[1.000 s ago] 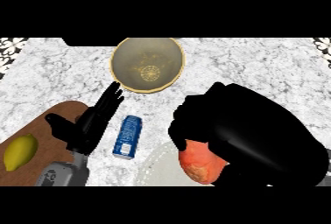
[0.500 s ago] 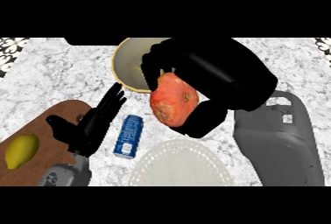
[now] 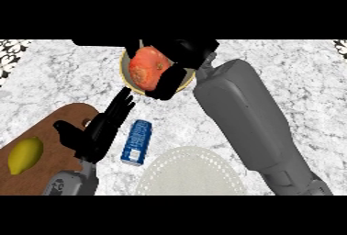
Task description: Pick the squash from the placemat and place it in the bowl
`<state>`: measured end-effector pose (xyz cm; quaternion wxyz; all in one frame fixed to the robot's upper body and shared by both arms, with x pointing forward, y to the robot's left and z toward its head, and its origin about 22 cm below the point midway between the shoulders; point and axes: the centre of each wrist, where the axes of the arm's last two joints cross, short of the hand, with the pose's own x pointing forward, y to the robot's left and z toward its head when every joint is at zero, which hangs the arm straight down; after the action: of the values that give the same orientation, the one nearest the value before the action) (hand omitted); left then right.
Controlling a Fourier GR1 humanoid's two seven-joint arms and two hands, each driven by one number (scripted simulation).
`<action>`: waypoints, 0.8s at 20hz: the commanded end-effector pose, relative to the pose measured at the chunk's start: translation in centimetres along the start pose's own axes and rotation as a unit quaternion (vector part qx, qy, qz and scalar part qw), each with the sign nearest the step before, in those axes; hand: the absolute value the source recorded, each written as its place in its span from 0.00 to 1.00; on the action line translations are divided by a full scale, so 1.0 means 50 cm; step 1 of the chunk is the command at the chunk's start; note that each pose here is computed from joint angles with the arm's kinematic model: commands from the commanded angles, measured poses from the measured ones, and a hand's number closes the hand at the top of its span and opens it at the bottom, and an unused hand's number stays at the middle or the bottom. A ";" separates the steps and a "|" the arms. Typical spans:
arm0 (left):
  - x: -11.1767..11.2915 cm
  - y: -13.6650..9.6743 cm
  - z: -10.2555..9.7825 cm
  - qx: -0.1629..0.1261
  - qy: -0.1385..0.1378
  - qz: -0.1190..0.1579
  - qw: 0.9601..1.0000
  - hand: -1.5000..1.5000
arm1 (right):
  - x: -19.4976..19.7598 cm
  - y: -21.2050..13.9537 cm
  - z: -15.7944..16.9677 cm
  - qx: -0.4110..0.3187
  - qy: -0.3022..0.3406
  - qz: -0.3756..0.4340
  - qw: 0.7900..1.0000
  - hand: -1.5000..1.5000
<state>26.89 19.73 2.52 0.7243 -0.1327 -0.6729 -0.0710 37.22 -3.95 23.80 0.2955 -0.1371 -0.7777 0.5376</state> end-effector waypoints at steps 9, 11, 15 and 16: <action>0.021 0.004 -0.015 -0.017 -0.008 -0.012 1.000 0.50 | -0.101 0.123 -0.073 0.044 0.062 0.131 0.988 1.00; 0.011 -0.047 -0.009 -0.029 -0.004 -0.005 1.000 0.50 | -0.106 0.115 -0.083 0.073 0.119 0.092 0.986 1.00; 0.020 -0.067 -0.039 -0.049 -0.015 -0.010 0.999 0.50 | -0.136 0.121 -0.078 0.073 0.154 0.047 0.984 0.00; 0.001 -0.034 -0.025 -0.037 -0.006 -0.017 0.999 0.50 | -0.144 0.127 -0.072 0.071 0.141 0.025 0.987 0.00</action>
<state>27.58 17.90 3.44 0.7126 -0.1523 -0.6775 -0.1000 43.71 -2.06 17.26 0.3627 -0.2326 -0.6908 0.5807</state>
